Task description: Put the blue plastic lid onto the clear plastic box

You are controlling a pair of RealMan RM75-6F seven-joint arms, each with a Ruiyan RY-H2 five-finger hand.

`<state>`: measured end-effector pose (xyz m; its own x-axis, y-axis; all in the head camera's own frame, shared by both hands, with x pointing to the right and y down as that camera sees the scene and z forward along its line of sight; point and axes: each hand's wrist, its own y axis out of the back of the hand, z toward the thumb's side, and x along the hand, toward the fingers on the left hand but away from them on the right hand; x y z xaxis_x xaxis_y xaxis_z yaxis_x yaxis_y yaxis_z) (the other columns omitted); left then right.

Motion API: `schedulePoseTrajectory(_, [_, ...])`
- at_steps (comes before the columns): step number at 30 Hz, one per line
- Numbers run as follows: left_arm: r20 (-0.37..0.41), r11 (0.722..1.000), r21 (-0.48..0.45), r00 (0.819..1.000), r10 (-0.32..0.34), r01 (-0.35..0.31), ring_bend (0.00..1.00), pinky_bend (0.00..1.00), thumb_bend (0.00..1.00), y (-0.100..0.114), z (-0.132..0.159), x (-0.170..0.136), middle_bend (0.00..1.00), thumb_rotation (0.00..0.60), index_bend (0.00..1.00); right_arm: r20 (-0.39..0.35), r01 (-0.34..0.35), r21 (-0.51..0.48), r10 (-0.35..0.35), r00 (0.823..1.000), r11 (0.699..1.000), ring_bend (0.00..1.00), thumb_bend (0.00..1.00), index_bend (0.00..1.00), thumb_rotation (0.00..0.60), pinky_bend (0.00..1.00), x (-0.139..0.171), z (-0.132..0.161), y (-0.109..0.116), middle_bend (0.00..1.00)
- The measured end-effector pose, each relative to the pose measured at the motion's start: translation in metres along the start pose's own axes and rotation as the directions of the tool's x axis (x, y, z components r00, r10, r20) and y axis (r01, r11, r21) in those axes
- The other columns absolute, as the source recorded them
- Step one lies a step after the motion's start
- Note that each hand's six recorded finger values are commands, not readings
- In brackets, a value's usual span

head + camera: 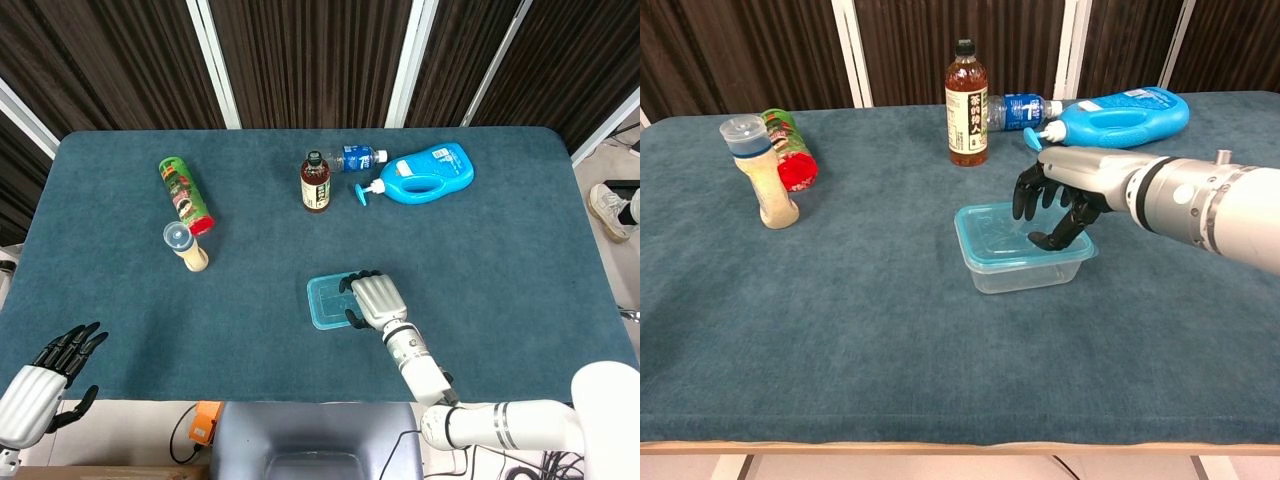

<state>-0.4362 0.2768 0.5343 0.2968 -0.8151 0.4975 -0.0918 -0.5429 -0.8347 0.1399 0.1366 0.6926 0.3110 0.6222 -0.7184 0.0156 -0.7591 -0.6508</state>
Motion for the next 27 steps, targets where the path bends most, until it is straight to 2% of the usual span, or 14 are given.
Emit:
schedulePoseTrajectory(7, [-0.001, 1.000, -0.001, 1.000, 0.002, -0.002, 0.00, 0.16, 0.43, 0.000, 0.000, -0.001, 0.00, 0.600, 0.00, -0.007, 0.005, -0.012, -0.005, 1.000, 1.000, 0.30, 0.56, 0.48, 0.600, 0.37, 0.000, 0.002, 0.001, 0.44])
schedulePoseTrajectory(18, [0.004, 1.000, -0.003, 1.000, 0.000, 0.000, 0.00, 0.16, 0.43, 0.000, 0.001, 0.000, 0.00, 0.600, 0.00, -0.064, 0.067, -0.050, -0.070, 0.995, 0.996, 0.30, 0.56, 0.48, 0.600, 0.37, 0.016, 0.018, 0.028, 0.44])
schedulePoseTrajectory(27, [0.003, 1.000, -0.007, 1.000, 0.005, -0.005, 0.00, 0.16, 0.43, 0.002, 0.000, 0.000, 0.00, 0.600, 0.00, -0.101, 0.056, 0.005, -0.055, 0.993, 0.998, 0.30, 0.56, 0.48, 0.600, 0.37, 0.011, 0.040, 0.015, 0.44])
